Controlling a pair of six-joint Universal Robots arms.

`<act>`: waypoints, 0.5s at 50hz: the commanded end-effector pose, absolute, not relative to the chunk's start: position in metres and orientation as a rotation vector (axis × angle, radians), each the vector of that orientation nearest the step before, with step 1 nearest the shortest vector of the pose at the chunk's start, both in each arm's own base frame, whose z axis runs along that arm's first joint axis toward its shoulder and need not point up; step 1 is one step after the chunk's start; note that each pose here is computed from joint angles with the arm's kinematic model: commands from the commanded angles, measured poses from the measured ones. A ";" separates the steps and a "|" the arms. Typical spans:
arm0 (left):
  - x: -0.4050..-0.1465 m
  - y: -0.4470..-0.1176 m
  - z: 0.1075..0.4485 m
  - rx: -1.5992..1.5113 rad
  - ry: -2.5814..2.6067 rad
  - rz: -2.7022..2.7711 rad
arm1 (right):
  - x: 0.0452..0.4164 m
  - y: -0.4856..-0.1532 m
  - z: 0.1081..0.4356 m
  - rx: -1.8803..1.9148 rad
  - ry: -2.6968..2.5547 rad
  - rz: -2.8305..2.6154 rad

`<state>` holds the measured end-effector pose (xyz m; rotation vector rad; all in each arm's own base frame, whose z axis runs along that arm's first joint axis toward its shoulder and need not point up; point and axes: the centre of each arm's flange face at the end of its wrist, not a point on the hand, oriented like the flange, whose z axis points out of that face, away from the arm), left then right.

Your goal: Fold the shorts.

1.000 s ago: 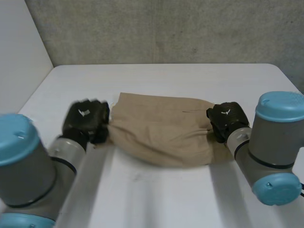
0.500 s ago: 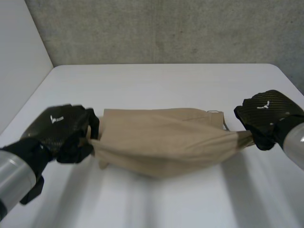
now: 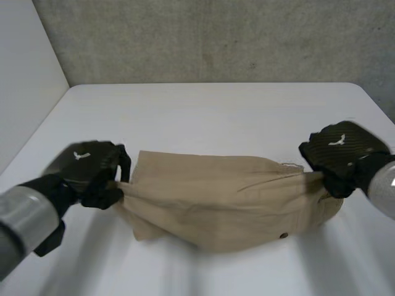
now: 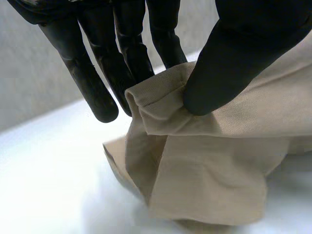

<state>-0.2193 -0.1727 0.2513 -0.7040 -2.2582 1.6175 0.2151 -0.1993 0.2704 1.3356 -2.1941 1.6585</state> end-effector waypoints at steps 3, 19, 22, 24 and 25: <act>-0.237 -0.241 0.230 -0.684 -2.314 1.586 | 0.231 -0.252 0.235 1.300 -2.186 1.680; -0.244 -0.321 0.451 -0.236 -1.329 2.651 | 0.266 -0.314 0.415 0.538 -1.245 2.677; -0.243 -0.312 0.448 -0.235 -1.322 2.648 | 0.267 -0.311 0.417 0.537 -1.240 2.684; -0.242 -0.309 0.426 -0.259 -1.410 2.605 | 0.268 -0.312 0.407 0.562 -1.279 2.669; -0.243 -0.307 0.418 -0.268 -1.438 2.588 | 0.269 -0.312 0.403 0.573 -1.296 2.663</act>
